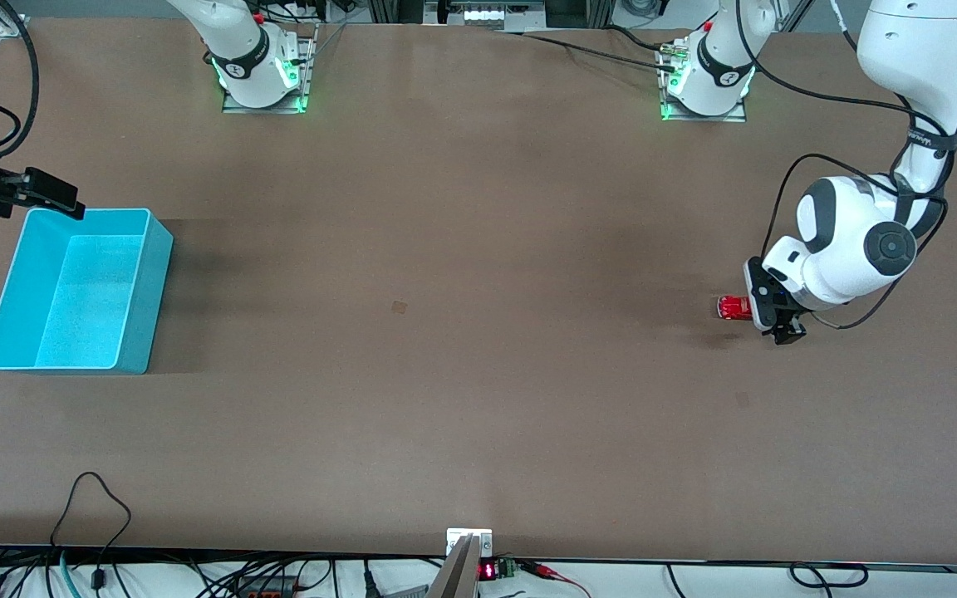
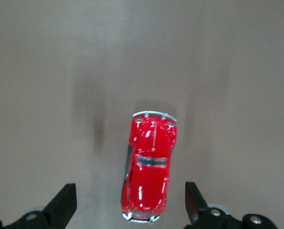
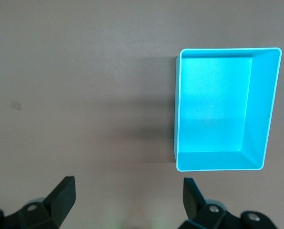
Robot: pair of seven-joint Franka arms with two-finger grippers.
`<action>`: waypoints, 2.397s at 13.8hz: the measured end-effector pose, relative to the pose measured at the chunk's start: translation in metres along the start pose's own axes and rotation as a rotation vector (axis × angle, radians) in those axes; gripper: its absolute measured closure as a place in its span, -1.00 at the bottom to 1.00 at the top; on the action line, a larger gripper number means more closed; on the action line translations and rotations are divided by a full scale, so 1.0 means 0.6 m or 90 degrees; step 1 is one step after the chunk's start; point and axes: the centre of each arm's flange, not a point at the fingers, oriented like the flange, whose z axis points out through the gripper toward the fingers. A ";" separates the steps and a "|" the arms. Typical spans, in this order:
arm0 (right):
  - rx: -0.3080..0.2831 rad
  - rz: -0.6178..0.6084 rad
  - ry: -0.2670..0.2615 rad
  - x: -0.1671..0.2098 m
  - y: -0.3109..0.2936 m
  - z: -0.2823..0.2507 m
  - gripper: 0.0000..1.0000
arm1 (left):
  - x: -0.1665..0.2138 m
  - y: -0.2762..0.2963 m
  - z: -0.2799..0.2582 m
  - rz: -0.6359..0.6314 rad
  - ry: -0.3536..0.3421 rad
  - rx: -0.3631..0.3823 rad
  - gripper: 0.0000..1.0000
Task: Wind red beetle toy and store in blue box
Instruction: 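Move the left gripper down over the red beetle car, then grip the red car with the left gripper and drag it backward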
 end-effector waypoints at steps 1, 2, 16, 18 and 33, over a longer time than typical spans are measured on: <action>0.000 0.000 0.000 0.000 0.000 0.000 -1.00 | 0.001 0.004 0.004 0.011 0.000 -0.003 -1.00; 0.000 0.000 0.000 0.000 0.000 0.000 -1.00 | 0.001 0.006 0.007 0.025 0.000 -0.003 -0.99; 0.000 -0.003 0.000 0.000 -0.003 0.000 -1.00 | 0.002 0.017 0.035 0.053 0.000 0.017 0.10; 0.000 -0.003 0.000 0.000 -0.003 0.000 -1.00 | 0.002 0.017 0.035 0.053 0.000 0.017 0.10; 0.000 -0.004 0.000 0.000 -0.005 0.000 -1.00 | -0.209 0.010 0.034 0.028 0.003 0.027 0.10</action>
